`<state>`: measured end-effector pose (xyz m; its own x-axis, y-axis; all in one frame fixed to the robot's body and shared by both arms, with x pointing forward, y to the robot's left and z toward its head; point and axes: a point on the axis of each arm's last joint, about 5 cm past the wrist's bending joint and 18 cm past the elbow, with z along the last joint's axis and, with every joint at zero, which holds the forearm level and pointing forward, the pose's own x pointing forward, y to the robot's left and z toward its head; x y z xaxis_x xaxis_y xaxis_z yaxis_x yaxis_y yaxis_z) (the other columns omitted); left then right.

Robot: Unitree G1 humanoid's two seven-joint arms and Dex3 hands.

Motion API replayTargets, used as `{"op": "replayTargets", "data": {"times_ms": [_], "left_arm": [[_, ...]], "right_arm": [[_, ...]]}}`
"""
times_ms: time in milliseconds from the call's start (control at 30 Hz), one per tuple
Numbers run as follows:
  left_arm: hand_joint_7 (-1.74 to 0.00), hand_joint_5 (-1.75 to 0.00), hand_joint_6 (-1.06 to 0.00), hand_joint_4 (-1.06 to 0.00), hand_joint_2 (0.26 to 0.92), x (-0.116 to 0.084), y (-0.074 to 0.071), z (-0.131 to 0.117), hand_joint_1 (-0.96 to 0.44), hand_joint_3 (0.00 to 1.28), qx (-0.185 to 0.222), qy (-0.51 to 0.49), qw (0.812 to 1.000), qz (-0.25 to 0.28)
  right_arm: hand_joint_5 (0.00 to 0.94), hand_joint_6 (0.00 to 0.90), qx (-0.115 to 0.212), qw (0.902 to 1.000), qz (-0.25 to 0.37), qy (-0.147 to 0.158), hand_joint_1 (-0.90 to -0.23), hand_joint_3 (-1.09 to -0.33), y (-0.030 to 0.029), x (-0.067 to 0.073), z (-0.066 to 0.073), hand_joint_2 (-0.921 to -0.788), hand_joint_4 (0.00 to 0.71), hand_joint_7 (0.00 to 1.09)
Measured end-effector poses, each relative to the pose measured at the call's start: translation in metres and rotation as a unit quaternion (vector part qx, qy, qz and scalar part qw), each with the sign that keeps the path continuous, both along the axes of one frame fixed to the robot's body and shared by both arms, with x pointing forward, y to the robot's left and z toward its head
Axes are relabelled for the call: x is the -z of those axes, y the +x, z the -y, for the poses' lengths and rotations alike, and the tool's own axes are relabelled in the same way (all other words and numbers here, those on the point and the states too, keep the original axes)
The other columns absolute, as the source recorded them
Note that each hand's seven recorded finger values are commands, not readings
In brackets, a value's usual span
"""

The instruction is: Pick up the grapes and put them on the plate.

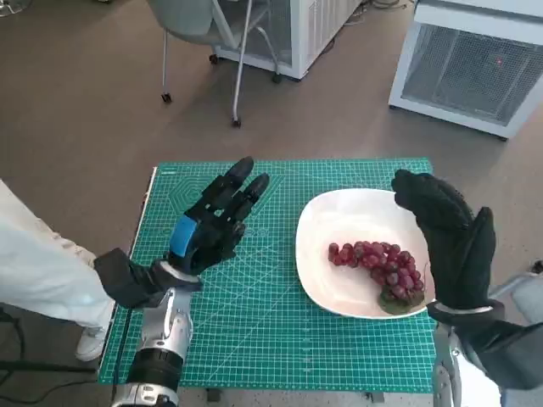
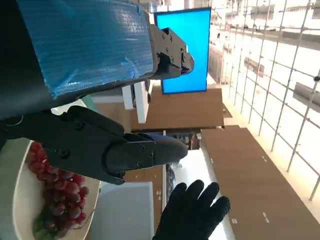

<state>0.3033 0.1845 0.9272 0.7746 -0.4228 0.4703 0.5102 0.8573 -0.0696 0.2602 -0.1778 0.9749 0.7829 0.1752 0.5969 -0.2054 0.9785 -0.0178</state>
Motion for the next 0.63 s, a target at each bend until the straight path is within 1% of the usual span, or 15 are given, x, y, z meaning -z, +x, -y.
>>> {"op": "replayTargets", "data": {"times_ms": [233,533,633], "left_arm": [[-0.03,0.0,-0.35,-0.29,0.921,0.001,-0.002,-0.001,-0.63,0.41,-0.014,0.003,1.0,0.002],[-0.03,-0.01,-0.35,-0.3,0.921,0.002,-0.003,-0.001,-0.63,0.41,-0.024,0.009,1.0,0.002],[-0.03,-0.01,-0.35,-0.3,0.921,0.001,-0.004,-0.001,-0.62,0.41,-0.027,0.008,1.0,0.003]], "right_arm": [[0.121,0.193,-0.008,0.9999,-0.008,-0.004,-0.574,-0.517,0.0046,0.001,-0.002,-0.921,0.436,0.67],[0.111,0.183,-0.029,0.9994,-0.017,-0.003,-0.571,-0.522,0.0127,0.003,-0.01,-0.921,0.434,0.67],[0.11,0.18,-0.035,0.9992,-0.018,-0.005,-0.57,-0.524,0.0146,0.003,-0.012,-0.921,0.435,0.68]]}}
